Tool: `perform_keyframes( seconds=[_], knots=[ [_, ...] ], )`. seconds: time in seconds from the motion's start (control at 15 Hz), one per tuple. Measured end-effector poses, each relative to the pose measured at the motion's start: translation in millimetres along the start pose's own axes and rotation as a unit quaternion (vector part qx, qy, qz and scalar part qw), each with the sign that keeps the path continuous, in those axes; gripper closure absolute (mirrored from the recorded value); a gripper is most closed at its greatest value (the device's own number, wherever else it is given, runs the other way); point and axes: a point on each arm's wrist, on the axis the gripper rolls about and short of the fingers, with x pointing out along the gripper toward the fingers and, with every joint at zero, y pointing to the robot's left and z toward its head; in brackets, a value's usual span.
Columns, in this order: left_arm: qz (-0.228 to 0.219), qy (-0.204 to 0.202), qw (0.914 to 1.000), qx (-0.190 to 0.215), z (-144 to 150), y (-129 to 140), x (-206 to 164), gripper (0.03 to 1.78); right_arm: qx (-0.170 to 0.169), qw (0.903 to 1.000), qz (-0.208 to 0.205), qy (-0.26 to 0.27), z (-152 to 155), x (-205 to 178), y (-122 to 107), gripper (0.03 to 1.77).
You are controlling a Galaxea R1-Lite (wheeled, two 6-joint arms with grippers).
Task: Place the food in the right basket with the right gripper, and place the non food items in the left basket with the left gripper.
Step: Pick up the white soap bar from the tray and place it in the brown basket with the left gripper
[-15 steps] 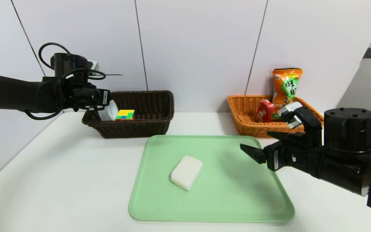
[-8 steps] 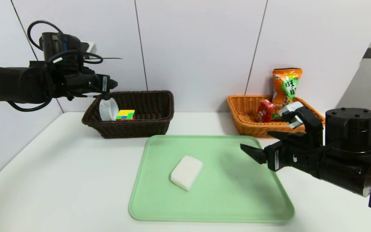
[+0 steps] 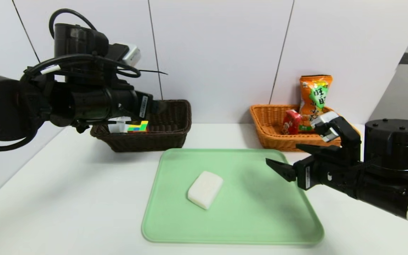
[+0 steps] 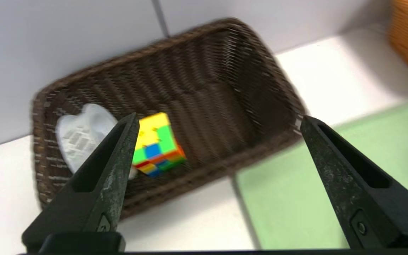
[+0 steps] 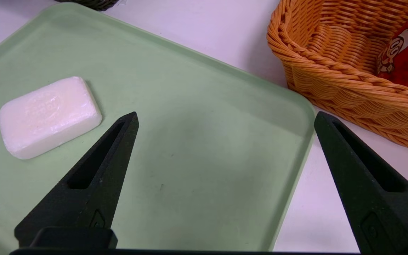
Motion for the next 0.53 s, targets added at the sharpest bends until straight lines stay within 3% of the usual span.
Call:
perform_keyframes(
  seconds=[0.13,0.27,0.53],
  knots=[
    [-0.034,0.028,0.9990,0.011,-5.5,-26.5,-19.5,0.17,0.000,1.0000,-0.001,-0.003,0.7,-2.4,-0.1,0.09],
    [-0.057,0.060,0.9965,-0.004,-12.8,-47.0,-33.5,0.16,0.001,1.0000,-0.003,-0.005,1.3,-4.0,-0.1,0.09],
    [-0.068,0.102,0.9924,0.006,-31.1,-68.8,-33.7,0.14,0.003,0.9999,-0.006,-0.013,4.6,-6.5,-0.8,0.09]
  ],
)
